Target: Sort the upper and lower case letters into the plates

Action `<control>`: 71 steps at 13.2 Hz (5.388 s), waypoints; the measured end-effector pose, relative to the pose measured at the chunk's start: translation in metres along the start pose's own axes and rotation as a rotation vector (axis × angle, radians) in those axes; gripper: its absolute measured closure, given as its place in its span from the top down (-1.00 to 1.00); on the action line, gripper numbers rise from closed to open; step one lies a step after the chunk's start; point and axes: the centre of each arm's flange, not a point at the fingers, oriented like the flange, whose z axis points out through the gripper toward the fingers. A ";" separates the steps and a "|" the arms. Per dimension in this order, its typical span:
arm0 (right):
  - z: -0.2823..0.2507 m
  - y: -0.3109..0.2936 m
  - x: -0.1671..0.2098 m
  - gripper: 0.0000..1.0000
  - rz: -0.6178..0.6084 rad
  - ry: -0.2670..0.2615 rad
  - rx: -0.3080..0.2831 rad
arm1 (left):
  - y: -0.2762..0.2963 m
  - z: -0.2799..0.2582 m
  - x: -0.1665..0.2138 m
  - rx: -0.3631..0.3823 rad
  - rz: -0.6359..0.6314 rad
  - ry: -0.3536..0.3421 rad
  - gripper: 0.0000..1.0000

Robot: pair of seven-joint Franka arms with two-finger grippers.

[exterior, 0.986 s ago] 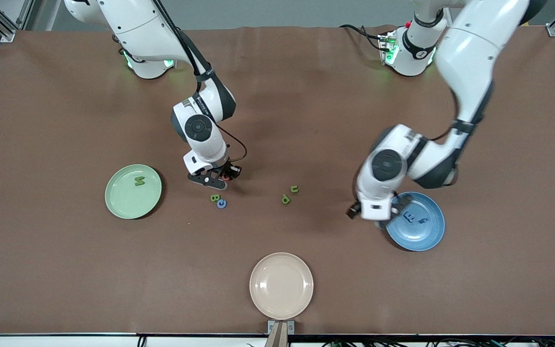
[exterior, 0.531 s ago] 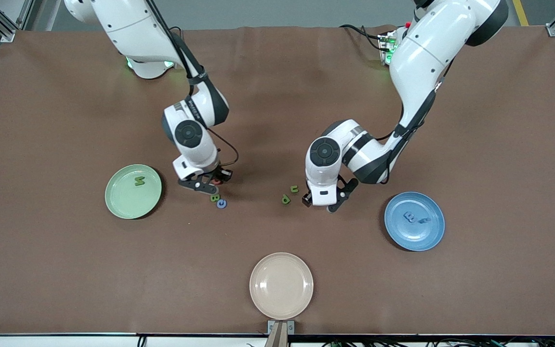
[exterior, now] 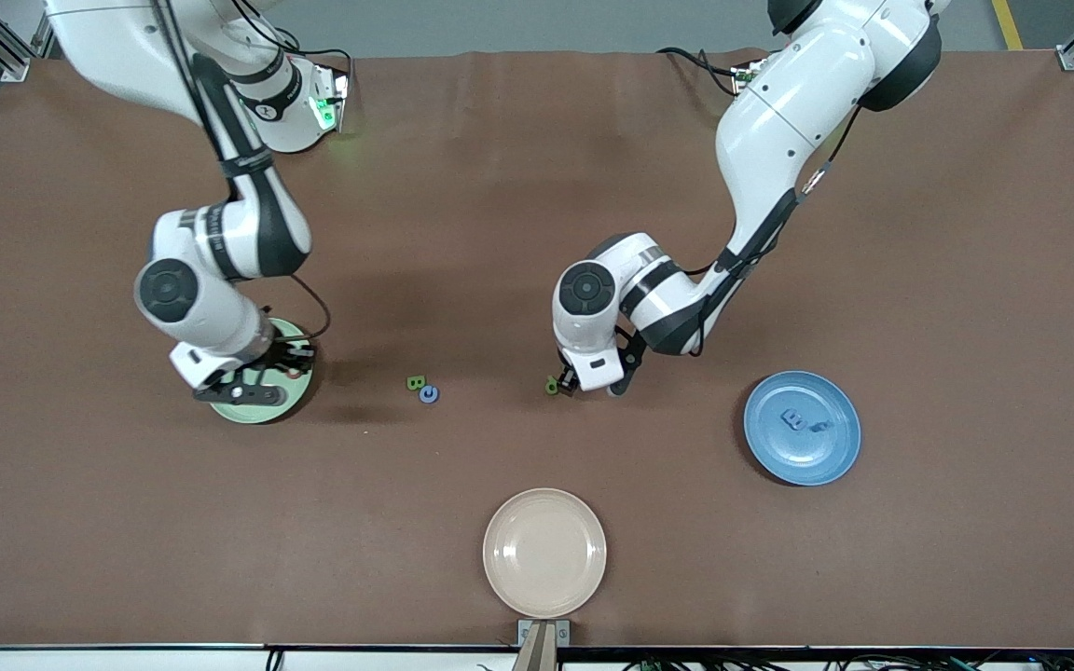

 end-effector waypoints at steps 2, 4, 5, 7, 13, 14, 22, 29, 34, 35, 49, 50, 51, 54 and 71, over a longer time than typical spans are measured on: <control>0.019 0.027 -0.005 -0.28 -0.004 0.042 0.000 | -0.001 0.002 -0.003 0.004 -0.002 -0.002 0.52; 0.046 0.029 -0.018 -0.28 -0.008 0.061 -0.005 | -0.002 0.007 -0.004 0.007 -0.003 -0.005 0.44; 0.057 0.027 -0.023 -0.28 -0.014 0.055 -0.007 | -0.001 0.008 -0.004 0.003 -0.002 -0.008 0.43; 0.069 0.024 -0.027 -0.28 -0.019 0.039 -0.011 | -0.001 0.009 -0.005 -0.004 -0.002 -0.014 0.33; 0.059 0.016 -0.018 0.65 -0.015 0.021 -0.008 | 0.002 0.005 -0.009 -0.019 0.000 -0.020 -0.38; 0.049 0.008 -0.011 0.88 0.006 0.016 -0.004 | 0.003 0.004 -0.008 -0.020 -0.002 -0.021 -0.38; 0.028 -0.151 0.007 1.00 0.226 0.081 0.019 | 0.032 -0.088 0.210 -0.013 0.143 0.017 -0.38; 0.072 -0.171 0.013 1.00 0.241 0.094 0.003 | -0.018 -0.052 0.385 0.082 0.335 0.007 -0.30; 0.083 -0.174 0.012 1.00 0.236 0.103 -0.004 | -0.018 -0.056 0.376 0.090 0.382 0.035 0.51; 0.085 -0.175 0.011 1.00 0.235 0.105 -0.004 | -0.012 -0.066 0.358 0.072 0.379 0.025 0.69; 0.091 -0.223 -0.014 1.00 0.149 0.112 -0.008 | 0.041 -0.037 -0.017 -0.085 0.296 0.053 1.00; 0.091 -0.222 -0.013 1.00 0.099 0.113 -0.011 | 0.043 -0.034 -0.018 -0.103 0.262 0.008 1.00; 0.091 -0.222 -0.013 0.97 0.063 0.114 -0.013 | 0.044 -0.031 -0.021 -0.114 0.230 -0.018 1.00; 0.090 -0.222 -0.013 0.96 0.024 0.115 -0.015 | 0.041 -0.017 -0.030 -0.107 0.186 -0.004 0.99; 0.087 -0.218 -0.015 0.40 0.038 0.088 0.020 | 0.040 0.004 -0.023 -0.084 0.172 0.015 -0.27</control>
